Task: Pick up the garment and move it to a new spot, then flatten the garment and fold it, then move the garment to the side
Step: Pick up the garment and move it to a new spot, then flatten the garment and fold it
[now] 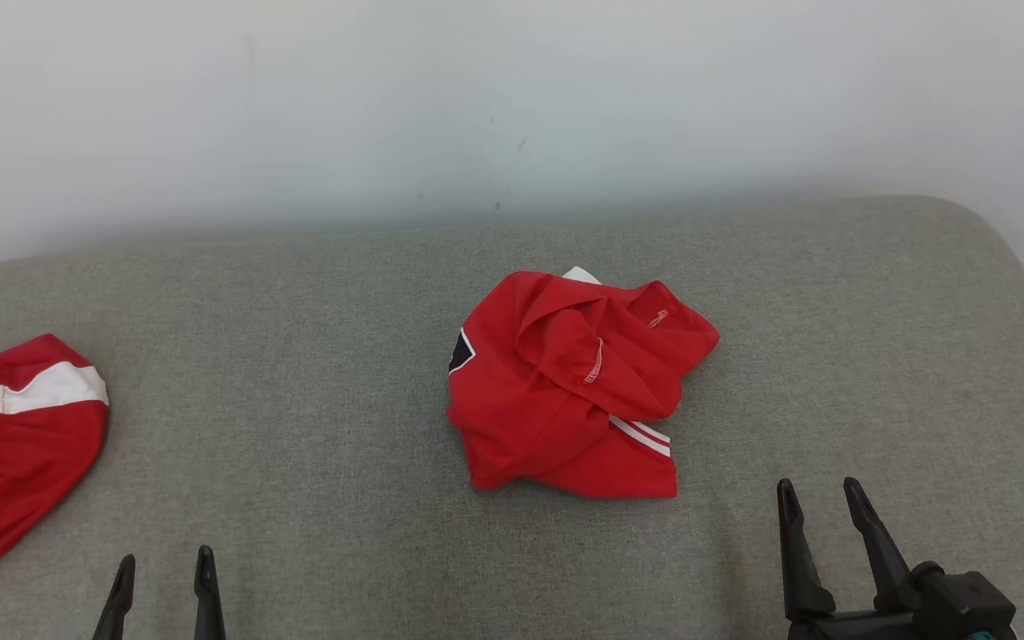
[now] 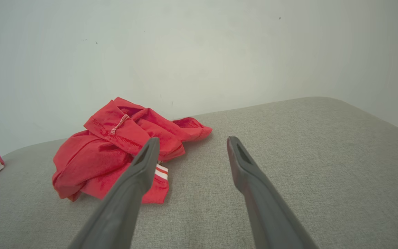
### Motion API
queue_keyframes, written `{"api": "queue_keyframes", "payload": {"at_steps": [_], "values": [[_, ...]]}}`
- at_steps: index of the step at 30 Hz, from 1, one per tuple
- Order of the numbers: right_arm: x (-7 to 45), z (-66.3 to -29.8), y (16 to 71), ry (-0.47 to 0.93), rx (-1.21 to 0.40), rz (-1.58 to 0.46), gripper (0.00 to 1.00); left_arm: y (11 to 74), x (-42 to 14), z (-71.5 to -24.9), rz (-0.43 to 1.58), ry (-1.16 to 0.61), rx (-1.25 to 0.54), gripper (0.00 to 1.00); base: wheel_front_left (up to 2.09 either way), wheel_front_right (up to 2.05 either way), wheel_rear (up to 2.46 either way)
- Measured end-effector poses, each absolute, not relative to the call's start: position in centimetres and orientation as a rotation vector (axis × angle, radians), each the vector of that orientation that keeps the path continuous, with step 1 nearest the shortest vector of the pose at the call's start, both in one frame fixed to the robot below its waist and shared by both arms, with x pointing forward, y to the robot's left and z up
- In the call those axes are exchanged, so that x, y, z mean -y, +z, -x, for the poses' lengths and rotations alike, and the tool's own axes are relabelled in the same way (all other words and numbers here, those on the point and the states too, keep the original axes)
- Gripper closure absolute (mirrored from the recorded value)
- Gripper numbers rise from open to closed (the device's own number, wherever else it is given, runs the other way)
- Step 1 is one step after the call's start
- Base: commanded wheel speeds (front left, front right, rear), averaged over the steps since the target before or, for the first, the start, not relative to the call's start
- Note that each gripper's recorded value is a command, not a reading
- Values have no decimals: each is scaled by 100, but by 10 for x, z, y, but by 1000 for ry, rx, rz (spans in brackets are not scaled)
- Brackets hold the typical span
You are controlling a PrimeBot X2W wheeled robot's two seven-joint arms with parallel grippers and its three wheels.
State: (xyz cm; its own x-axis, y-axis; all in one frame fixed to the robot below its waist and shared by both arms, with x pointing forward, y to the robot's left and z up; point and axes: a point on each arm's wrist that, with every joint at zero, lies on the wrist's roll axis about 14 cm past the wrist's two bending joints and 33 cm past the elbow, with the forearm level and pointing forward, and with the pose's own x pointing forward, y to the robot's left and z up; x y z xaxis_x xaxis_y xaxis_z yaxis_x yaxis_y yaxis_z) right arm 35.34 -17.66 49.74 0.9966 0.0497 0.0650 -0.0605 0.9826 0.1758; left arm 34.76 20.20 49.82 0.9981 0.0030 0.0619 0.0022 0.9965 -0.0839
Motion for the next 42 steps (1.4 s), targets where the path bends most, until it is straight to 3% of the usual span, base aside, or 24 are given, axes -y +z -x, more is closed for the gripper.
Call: {"api": "queue_keyframes", "payload": {"at_steps": [42], "values": [[175, -353, 494, 60, 51, -176, 0, 493, -204, -345, 91, 8, 44, 0, 0, 0, 0]]}}
